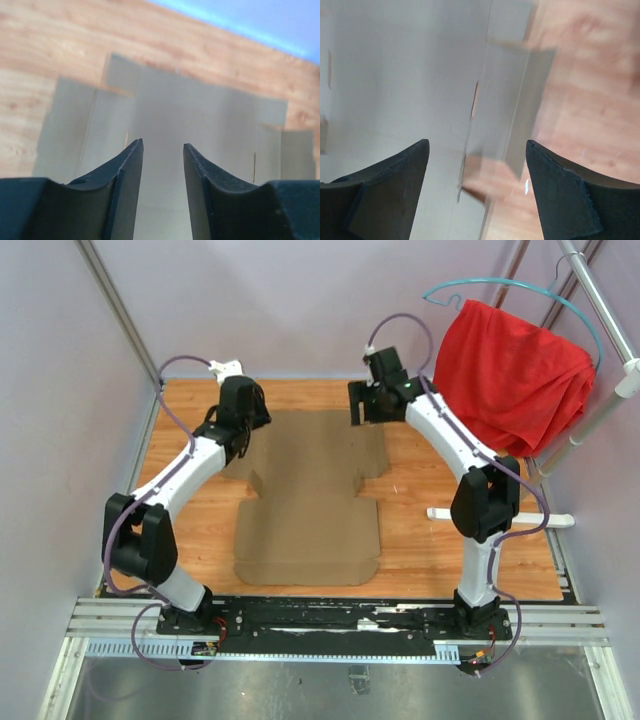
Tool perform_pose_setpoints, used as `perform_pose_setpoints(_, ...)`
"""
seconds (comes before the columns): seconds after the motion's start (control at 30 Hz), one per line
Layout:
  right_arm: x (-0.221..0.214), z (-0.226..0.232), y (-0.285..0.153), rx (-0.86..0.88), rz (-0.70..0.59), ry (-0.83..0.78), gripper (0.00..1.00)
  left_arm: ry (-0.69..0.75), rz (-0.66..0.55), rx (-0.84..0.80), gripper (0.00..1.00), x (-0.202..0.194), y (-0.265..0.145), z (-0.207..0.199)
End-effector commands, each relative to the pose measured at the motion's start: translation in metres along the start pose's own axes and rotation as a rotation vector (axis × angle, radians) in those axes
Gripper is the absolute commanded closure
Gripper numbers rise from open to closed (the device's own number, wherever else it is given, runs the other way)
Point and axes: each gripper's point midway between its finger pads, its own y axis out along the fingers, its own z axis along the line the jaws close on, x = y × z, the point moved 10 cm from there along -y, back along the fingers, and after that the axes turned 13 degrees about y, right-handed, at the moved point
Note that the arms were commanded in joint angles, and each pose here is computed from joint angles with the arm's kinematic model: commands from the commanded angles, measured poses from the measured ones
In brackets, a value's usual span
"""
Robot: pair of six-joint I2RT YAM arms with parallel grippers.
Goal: Fold the paper box
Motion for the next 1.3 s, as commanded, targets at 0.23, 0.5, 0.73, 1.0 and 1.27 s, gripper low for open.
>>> perform_pose_setpoints(0.23, 0.096, -0.040, 0.070, 0.123, -0.041, 0.062, 0.20, -0.040, 0.089, 0.028, 0.55, 0.046, 0.121, 0.035)
perform_pose_setpoints(0.5, 0.088, -0.062, 0.132, 0.178, -0.036, 0.135, 0.22, 0.054, 0.134, 0.062, 0.51, 0.036, 0.168, 0.039)
perform_pose_setpoints(0.73, 0.072, -0.064, 0.156, 0.232, 0.022, 0.120, 0.22, 0.002, 0.127, 0.088, 0.48, 0.026, 0.169, 0.064)
perform_pose_setpoints(1.0, 0.067, -0.063, 0.169, 0.260, 0.040, 0.131, 0.25, 0.016, 0.134, 0.078, 0.49, 0.017, 0.166, 0.067)
perform_pose_setpoints(1.27, 0.062, -0.065, 0.182, 0.231, 0.039, 0.125, 0.25, 0.009, 0.128, 0.061, 0.49, 0.016, 0.168, 0.065)
